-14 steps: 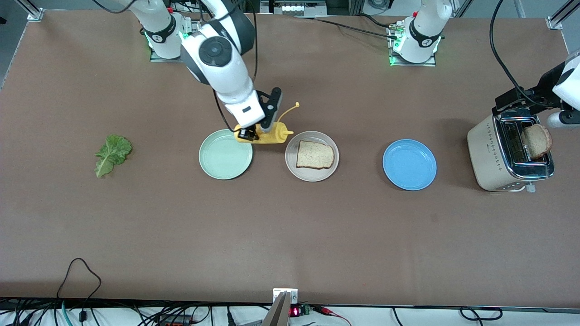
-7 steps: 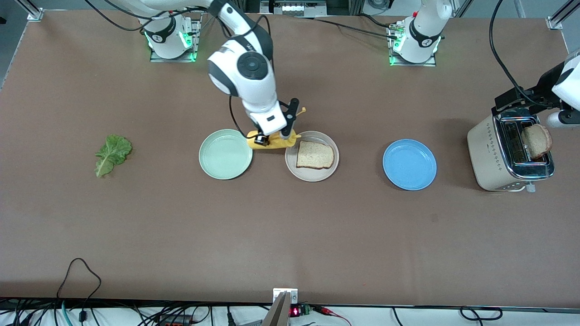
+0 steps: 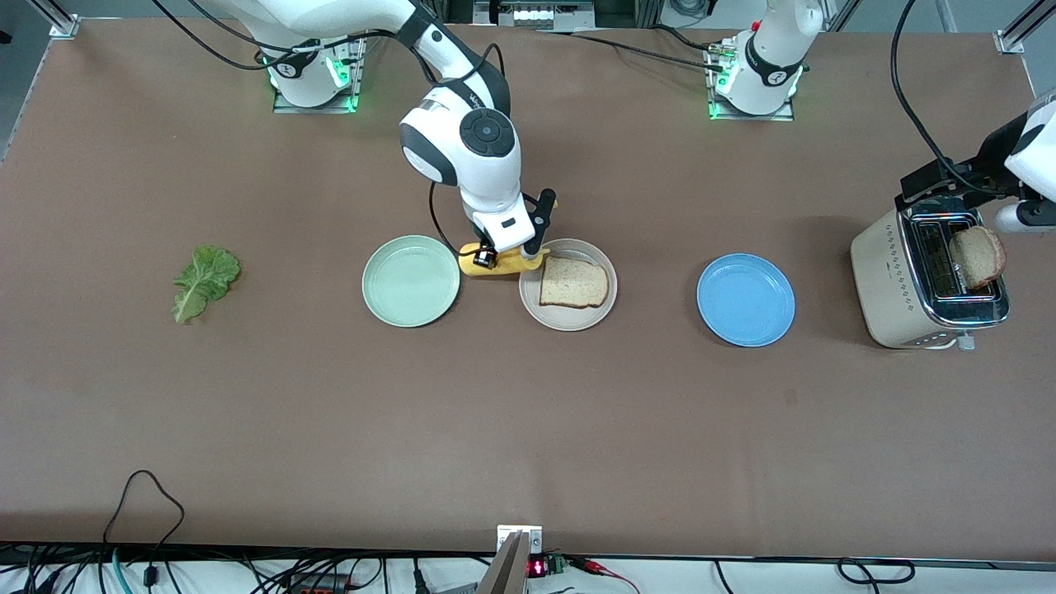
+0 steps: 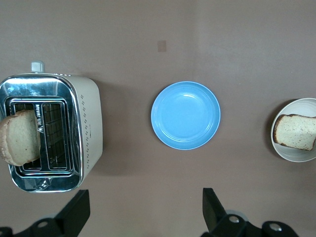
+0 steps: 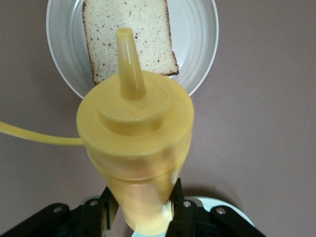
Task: Make sandwich in beige plate with both arms
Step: 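Carry the mustard bottle back beside the lettuce leaf with the right gripper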
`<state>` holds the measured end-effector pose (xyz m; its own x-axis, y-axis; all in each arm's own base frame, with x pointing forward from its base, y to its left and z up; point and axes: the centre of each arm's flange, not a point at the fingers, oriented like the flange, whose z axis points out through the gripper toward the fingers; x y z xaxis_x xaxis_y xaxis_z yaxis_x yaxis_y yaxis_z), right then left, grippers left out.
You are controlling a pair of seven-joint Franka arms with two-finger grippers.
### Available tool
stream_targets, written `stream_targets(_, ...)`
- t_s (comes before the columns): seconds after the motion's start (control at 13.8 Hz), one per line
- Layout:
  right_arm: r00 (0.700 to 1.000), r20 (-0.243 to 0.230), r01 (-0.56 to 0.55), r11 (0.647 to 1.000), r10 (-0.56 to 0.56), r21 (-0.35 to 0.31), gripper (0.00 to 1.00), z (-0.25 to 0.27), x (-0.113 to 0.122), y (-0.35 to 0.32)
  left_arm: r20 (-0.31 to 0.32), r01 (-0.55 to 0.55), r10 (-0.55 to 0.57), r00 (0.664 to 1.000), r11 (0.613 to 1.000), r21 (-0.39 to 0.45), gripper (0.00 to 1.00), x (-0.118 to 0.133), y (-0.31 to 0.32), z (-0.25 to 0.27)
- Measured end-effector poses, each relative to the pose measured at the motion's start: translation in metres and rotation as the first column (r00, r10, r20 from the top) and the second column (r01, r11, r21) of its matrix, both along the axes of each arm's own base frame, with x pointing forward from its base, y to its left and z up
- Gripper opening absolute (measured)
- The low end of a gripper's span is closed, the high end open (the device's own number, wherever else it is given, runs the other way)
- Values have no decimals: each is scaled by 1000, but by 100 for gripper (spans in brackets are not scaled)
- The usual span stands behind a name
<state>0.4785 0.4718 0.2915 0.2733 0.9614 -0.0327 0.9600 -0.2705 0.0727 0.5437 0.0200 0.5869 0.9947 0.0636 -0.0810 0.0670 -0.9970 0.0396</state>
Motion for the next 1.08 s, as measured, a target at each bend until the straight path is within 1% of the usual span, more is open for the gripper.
stream_targets(0.14, 1000, 7, 8, 1000, -8, 5, 46, 4, 4, -1, 0, 0, 0, 1000, 1000, 0, 100, 0, 0, 0)
stream_targets(0.22, 1000, 13, 23, 1000, -23, 11, 46, 9, 10, -4, 0, 0, 0, 1000, 1000, 0, 100, 0, 0, 0)
stream_targets(0.36, 996, 17, 86, 996, -86, 32, 46, 28, 31, -25, 0, 0, 0, 1000, 1000, 0, 100, 0, 0, 0)
stream_targets(0.51, 990, 7, 143, 988, -144, 57, 46, 57, 53, -55, 0, 0, 0, 1000, 1000, 0, 100, 0, 0, 0)
stream_targets(0.58, 989, -3, 151, 986, -151, 75, 46, 75, 62, -72, 0, 0, 0, 1000, 1000, 0, 100, 0, 0, 0)
stream_targets(0.79, 994, -40, 108, 984, -103, 141, 46, 113, 85, -136, 0, 0, 0, 1000, 1000, 0, 100, 0, 0, 0)
stream_targets(0.94, 997, -68, 54, 979, -41, 197, 46, 122, 98, -196, 0, 0, 0, 1000, 1000, 0, 100, 0, 0, 0)
stream_targets(1.08, 996, -84, -13, 961, 37, 276, 46, 120, 107, -268, 0, 0, 0, 1000, 1000, 0, 100, 0, 0, 0)
